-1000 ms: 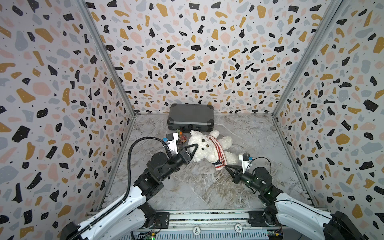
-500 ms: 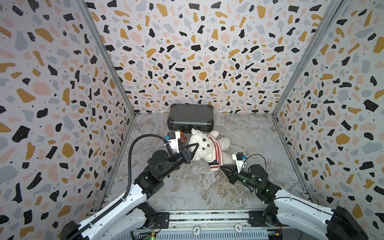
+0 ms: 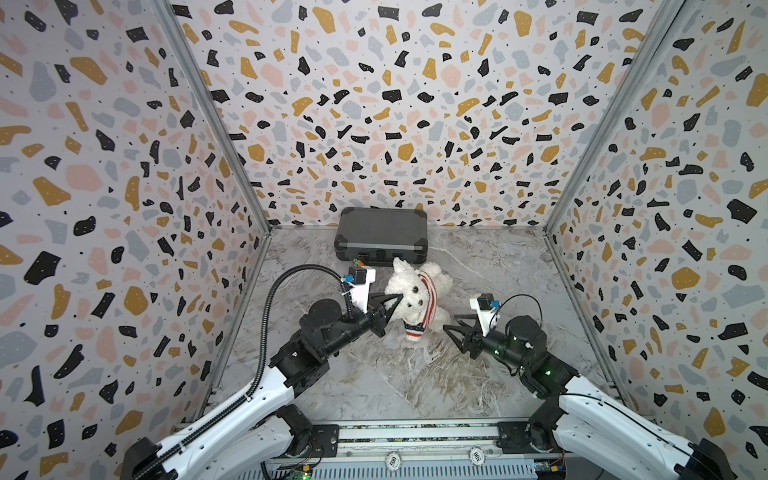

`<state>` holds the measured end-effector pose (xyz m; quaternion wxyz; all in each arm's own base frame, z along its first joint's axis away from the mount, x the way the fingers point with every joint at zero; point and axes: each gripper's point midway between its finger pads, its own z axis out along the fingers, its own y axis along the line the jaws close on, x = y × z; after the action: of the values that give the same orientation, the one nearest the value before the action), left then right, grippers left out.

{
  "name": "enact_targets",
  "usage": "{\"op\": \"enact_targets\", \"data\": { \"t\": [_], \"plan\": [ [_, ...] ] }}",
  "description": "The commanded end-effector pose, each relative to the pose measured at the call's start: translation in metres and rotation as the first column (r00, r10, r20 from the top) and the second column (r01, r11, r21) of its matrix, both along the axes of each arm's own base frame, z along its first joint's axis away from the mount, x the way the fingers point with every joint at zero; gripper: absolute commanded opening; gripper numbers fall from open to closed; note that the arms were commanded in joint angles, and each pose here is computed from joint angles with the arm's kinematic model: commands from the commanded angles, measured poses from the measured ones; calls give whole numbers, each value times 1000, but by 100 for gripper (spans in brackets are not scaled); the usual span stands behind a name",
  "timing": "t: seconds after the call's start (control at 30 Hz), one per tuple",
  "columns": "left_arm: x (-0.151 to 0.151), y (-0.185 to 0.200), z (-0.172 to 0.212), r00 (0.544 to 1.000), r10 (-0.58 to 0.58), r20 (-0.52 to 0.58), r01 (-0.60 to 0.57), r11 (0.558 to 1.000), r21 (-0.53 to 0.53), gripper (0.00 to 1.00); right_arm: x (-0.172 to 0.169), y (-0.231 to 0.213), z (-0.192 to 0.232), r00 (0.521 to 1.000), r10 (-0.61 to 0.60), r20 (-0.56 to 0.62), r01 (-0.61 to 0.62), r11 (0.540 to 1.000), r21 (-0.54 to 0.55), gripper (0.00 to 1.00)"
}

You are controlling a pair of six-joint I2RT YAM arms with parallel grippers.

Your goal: Dress the teddy bear

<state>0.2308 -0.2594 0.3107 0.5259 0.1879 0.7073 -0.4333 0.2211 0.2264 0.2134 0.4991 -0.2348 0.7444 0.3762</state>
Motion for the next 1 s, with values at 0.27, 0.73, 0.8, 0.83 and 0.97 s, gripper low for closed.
{"op": "enact_targets", "data": {
  "t": [0.27,0.73,0.8,0.83,0.97],
  "plan": [
    [-29,-36,-12,955,-297,16,258,854,452,0,-26,2,110,897,147,417,-156,988,-12,61],
    [-93,-44,-10,808,-583,-87,477,560,677,0,-63,31,154,717,443,539,-455,883,-121,64],
    [-95,-45,-12,801,-591,-95,486,549,680,0,-64,35,147,707,475,523,-482,866,-136,64],
    [-97,-46,-12,796,-597,-97,491,544,681,0,-65,36,144,700,492,517,-496,856,-144,64],
    [-98,-45,-8,798,-597,-82,483,552,679,0,-75,37,135,674,537,506,-543,826,-154,65]
  ]
}}
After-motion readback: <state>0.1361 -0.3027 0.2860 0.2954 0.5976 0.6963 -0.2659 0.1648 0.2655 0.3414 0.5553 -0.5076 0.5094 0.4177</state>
